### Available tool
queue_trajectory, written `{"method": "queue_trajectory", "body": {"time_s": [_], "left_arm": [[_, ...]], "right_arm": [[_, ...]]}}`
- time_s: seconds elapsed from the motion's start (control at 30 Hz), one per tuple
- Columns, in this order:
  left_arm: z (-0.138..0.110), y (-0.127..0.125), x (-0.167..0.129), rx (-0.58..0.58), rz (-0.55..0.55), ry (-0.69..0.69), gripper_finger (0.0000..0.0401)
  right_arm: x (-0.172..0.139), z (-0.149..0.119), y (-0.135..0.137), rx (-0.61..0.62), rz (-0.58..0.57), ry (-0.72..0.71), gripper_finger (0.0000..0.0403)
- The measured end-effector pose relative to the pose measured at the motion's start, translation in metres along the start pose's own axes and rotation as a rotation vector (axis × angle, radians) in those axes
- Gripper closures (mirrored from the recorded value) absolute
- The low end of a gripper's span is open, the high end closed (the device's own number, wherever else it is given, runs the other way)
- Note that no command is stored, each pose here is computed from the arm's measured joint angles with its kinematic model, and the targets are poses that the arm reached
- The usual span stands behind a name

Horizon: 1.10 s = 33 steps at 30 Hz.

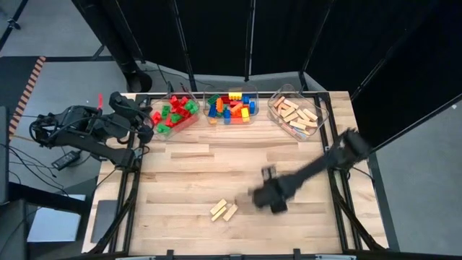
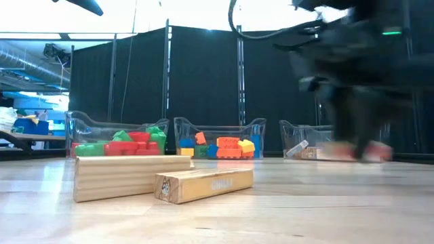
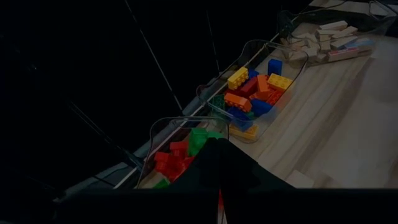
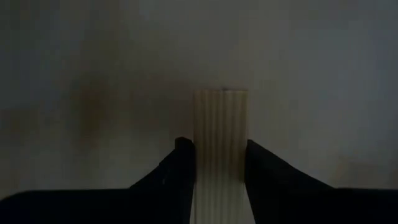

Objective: Sort blocks by size
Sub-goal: Put the brown wooden block into the right transparent bin

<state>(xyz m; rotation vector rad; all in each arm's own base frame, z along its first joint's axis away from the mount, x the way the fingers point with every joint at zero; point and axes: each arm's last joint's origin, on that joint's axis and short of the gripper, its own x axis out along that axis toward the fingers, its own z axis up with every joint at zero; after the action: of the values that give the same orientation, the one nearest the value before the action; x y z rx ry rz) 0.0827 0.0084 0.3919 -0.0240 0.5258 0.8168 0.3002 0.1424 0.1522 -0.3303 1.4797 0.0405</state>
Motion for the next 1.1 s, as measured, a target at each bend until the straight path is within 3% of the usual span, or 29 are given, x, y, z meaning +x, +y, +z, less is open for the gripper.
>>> {"method": "queue_trajectory", "body": {"time_s": [0.17, 0.33, 0.53, 0.67, 0.8, 0.87, 0.97, 1.1], "left_arm": [[0.0, 0.0, 0.0, 0.028, 0.0, 0.0, 0.0397], [0.0, 0.0, 0.0, 0.029, 0.0, 0.0, 0.0397], [0.0, 0.0, 0.0, 0.028, 0.0, 0.0, 0.0397], [0.0, 0.0, 0.0, 0.027, 0.0, 0.0, 0.0397], [0.001, 0.0, 0.0, 0.02, -0.002, -0.005, 0.0397], [0.001, -0.001, 0.0, 0.014, -0.004, -0.01, 0.0397], [0.001, -0.001, 0.0, 0.013, -0.004, -0.011, 0.0397], [0.001, -0.001, 0.0, 0.013, -0.004, -0.01, 0.0397]], "right_arm": [[-0.022, -0.036, -0.082, 0.256, -0.055, -0.072, 0.0284], [-0.04, -0.091, -0.158, 0.579, -0.137, -0.128, 0.0284], [-0.051, -0.155, -0.223, 1.012, -0.277, -0.151, 0.0284], [-0.052, -0.177, -0.251, 1.15, -0.336, -0.19, 0.0284], [-0.046, -0.189, -0.27, 1.186, -0.36, -0.182, 0.0284], [-0.041, -0.193, -0.275, 1.201, -0.347, -0.161, 0.0246], [-0.035, -0.197, -0.28, 1.224, -0.336, -0.134, 0.0139], [-0.036, -0.191, -0.283, 1.187, -0.181, -0.233, 0.0037]]}}
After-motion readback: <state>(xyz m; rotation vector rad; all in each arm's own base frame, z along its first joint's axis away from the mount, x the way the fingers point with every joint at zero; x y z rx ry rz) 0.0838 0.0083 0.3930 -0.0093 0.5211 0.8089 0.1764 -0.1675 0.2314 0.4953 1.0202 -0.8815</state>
